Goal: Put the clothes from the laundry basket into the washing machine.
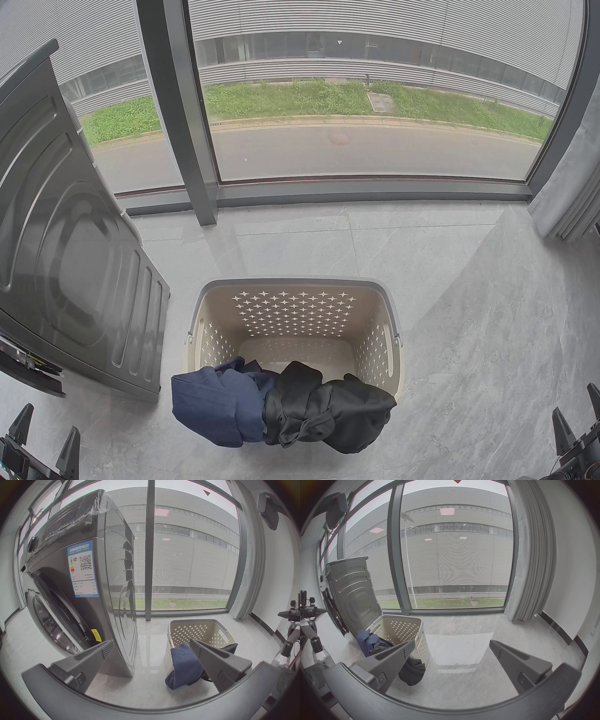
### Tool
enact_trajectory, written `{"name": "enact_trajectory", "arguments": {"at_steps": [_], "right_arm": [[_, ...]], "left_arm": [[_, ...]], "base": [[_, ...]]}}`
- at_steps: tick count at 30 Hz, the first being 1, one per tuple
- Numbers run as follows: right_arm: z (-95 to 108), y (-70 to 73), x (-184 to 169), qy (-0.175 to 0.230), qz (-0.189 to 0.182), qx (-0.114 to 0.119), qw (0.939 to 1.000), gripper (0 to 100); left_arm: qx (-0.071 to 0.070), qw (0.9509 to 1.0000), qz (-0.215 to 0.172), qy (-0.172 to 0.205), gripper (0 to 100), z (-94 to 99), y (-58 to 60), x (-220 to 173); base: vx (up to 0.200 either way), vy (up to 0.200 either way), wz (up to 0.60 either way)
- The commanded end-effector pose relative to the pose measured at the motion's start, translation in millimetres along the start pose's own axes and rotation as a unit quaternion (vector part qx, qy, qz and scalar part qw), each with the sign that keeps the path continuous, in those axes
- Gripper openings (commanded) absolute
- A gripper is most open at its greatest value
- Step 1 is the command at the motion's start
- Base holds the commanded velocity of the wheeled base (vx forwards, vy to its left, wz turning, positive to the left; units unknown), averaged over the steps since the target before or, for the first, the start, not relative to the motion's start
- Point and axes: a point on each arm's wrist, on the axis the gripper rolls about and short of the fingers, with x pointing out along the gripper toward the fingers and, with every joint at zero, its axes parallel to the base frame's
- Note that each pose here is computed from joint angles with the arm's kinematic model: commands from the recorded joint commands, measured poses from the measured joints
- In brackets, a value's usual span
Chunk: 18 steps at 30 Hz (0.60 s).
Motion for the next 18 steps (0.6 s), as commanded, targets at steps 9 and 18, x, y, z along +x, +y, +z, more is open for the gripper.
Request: {"name": "enact_trajectory", "arguments": {"at_steps": [9, 18], "right_arm": [[-4.9, 0.0, 0.9, 0.006, 0.001, 0.0, 1.0, 100], [-4.9, 0.0, 1.0, 0.007, 0.001, 0.0, 1.0, 100]], "left_arm": [[0.0, 1.0, 0.0, 0.004, 100, -4.9, 0.1, 0.4], [0.0, 1.0, 0.0, 0.004, 100, -4.9, 0.1, 0.4]], "base": [[0.156, 0.0, 0.0], [0.022, 0.0, 0.0]]}}
